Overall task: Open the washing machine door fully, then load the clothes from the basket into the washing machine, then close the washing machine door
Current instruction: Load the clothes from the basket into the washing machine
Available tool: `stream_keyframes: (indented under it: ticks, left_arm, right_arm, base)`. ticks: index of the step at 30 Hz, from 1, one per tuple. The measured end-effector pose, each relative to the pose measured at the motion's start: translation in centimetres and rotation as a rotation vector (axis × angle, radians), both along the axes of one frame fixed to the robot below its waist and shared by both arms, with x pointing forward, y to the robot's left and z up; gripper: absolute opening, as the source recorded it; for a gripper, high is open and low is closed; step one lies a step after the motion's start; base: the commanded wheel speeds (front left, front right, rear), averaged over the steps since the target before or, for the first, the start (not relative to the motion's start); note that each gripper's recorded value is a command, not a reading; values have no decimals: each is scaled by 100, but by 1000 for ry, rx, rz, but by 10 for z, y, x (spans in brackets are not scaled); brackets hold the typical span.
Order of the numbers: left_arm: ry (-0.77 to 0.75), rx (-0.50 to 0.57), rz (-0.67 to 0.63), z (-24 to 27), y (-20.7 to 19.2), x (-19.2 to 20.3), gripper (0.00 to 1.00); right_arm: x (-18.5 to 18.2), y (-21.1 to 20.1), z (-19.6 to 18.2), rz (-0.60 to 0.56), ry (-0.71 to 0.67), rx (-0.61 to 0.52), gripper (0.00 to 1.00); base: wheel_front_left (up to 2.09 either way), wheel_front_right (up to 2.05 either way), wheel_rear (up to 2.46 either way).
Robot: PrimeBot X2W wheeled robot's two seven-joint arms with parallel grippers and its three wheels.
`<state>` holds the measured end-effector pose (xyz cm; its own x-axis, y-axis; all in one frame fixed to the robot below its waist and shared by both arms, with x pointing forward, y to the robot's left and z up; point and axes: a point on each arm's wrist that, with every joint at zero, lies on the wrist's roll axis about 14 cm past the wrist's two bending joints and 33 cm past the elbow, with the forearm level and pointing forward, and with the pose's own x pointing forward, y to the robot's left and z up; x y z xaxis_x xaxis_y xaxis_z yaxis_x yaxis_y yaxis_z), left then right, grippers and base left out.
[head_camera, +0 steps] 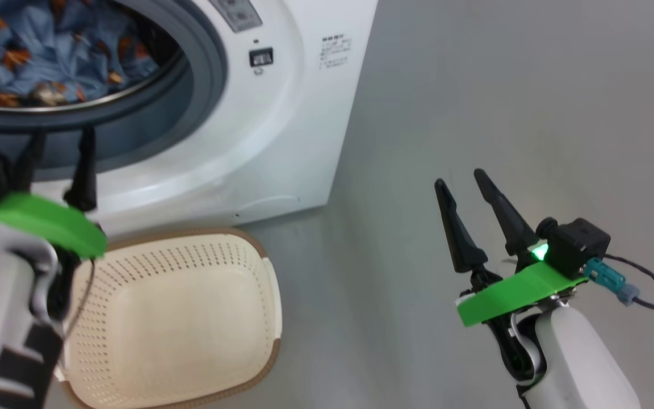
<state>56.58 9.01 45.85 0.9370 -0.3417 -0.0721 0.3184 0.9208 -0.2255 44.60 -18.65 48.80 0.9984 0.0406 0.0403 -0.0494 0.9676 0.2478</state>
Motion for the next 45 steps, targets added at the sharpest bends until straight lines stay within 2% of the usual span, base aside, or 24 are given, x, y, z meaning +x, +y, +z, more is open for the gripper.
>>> stream_keyframes:
  ticks: [10, 28, 45]
  left_arm:
    - [-98, -40, 83, 36, 24, -60, 100]
    - [-117, -15, 247, 45, 74, -141, 100]
    - [-125, -29, 322, 48, 90, -178, 100]
  right_arm:
    - [-16, 6, 16, 13, -32, -2, 100]
    - [-39, 21, 31, 73, -67, -2, 100]
    - [-54, 28, 42, 111, -97, -16, 100]
  base:
    - [0, 0, 0]
    - [0, 0, 0]
    - [0, 0, 0]
